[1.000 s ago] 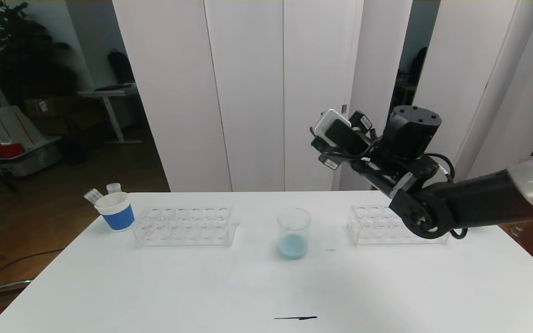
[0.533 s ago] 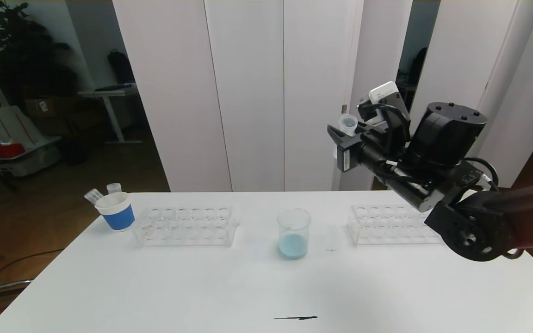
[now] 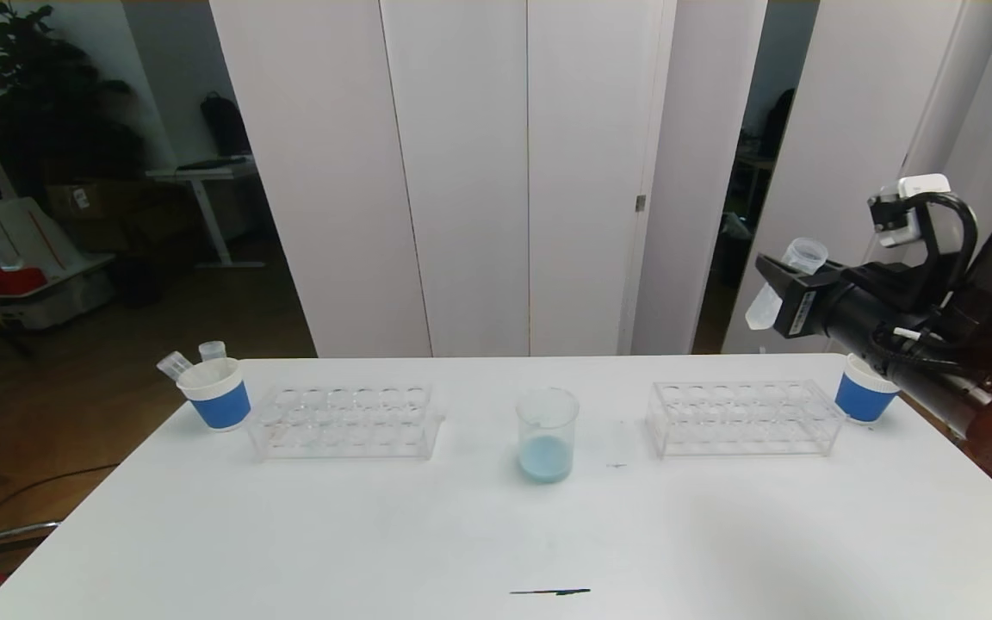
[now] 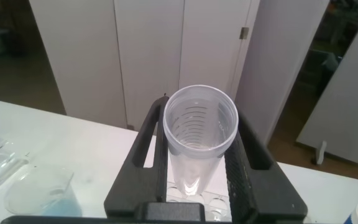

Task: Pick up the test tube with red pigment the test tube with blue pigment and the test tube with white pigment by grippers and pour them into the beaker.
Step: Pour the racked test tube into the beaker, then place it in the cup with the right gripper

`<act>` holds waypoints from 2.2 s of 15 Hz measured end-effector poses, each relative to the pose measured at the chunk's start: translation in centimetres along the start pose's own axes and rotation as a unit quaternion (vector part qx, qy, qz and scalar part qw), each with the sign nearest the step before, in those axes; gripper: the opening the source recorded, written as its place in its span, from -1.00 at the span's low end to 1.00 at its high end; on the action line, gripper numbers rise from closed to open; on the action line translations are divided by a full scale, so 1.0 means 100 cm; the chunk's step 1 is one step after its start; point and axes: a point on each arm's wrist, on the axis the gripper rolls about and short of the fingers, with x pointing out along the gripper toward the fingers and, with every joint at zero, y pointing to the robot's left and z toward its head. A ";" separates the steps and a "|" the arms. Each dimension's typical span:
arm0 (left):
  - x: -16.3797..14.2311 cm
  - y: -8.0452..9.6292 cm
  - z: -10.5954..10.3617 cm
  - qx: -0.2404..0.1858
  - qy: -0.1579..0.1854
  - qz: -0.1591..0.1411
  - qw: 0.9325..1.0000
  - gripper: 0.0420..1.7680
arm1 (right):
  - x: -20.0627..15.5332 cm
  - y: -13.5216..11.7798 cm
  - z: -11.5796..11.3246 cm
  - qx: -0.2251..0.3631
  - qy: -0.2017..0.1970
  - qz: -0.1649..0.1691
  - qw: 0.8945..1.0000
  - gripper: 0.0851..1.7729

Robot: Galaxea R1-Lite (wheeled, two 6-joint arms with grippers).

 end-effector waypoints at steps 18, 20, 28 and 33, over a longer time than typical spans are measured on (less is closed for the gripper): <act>0.000 0.000 0.000 0.000 0.000 0.000 1.000 0.97 | 0.051 -0.215 -0.049 0.018 0.002 -0.192 0.981 -0.39; 0.000 0.000 0.000 0.000 0.000 0.000 1.000 0.97 | 0.060 -0.219 -0.072 0.029 0.023 -0.192 0.981 -0.39; 0.000 0.000 0.000 0.000 0.000 0.000 1.000 0.97 | 0.071 -0.220 -0.137 0.047 0.089 -0.189 0.977 -0.39; 0.000 0.000 0.000 0.000 0.000 0.000 1.000 0.97 | 0.069 -0.222 -0.146 0.044 0.094 -0.189 0.976 -0.39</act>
